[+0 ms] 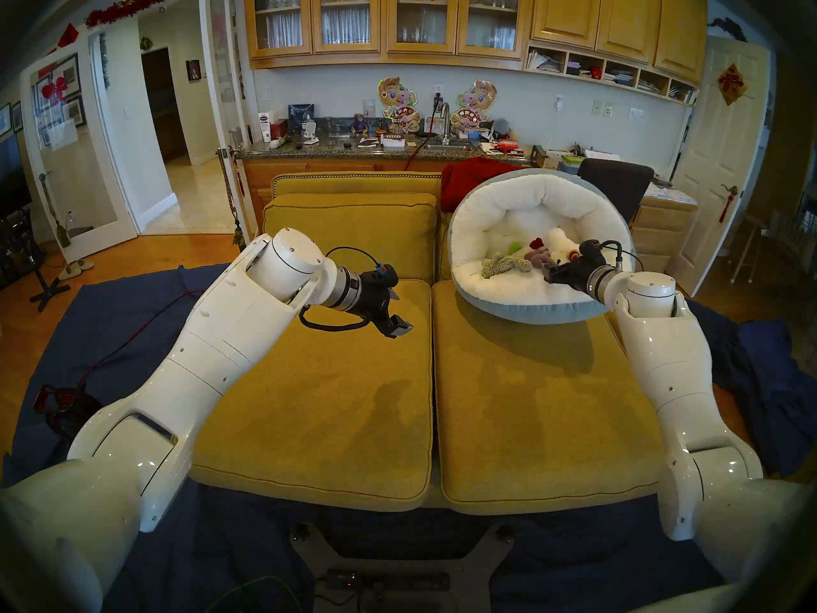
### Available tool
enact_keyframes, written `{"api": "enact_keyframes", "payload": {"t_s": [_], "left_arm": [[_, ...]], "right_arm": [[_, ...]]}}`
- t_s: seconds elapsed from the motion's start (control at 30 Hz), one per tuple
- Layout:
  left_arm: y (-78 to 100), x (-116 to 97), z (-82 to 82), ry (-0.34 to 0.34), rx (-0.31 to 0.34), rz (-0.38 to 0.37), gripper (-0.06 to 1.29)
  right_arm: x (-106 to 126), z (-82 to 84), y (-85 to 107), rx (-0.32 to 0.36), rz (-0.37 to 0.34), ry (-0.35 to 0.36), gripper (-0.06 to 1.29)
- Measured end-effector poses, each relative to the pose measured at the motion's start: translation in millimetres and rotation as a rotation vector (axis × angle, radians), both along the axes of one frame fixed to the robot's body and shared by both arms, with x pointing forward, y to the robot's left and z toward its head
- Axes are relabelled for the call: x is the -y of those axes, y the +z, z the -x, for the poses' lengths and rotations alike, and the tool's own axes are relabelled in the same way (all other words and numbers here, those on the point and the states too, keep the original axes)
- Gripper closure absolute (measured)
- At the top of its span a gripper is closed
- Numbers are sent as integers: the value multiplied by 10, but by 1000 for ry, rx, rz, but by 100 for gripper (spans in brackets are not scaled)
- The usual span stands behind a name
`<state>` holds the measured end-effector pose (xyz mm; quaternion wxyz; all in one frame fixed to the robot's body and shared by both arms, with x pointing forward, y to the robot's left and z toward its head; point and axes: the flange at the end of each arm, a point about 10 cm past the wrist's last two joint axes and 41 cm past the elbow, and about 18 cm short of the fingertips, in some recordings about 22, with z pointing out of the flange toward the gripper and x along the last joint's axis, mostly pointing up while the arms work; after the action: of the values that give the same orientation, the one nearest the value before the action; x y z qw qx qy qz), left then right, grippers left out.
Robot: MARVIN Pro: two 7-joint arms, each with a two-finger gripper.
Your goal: Put toys into dog bed
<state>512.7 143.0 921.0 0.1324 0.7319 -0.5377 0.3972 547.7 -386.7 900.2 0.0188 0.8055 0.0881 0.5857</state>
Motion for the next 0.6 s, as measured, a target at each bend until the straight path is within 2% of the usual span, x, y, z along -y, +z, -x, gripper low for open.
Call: {"api": "enact_keyframes", "payload": {"t_s": [0.03,0.1,0.4,0.6], "left_arm": [[2,0,-1,0,1,0,0],[5,0,-3,1,3,2,0],[43,-11,-13,5,11,15,0],[80,-18,-19,5,17,29,0]], "right_arm": [[15,-13,-6,-3,-2,-6,73],[49,-37,-10,-8,-6,-17,1],[188,-122,130,15,-18,-40,0],[201,-178,302,63,-44,15,0]]}}
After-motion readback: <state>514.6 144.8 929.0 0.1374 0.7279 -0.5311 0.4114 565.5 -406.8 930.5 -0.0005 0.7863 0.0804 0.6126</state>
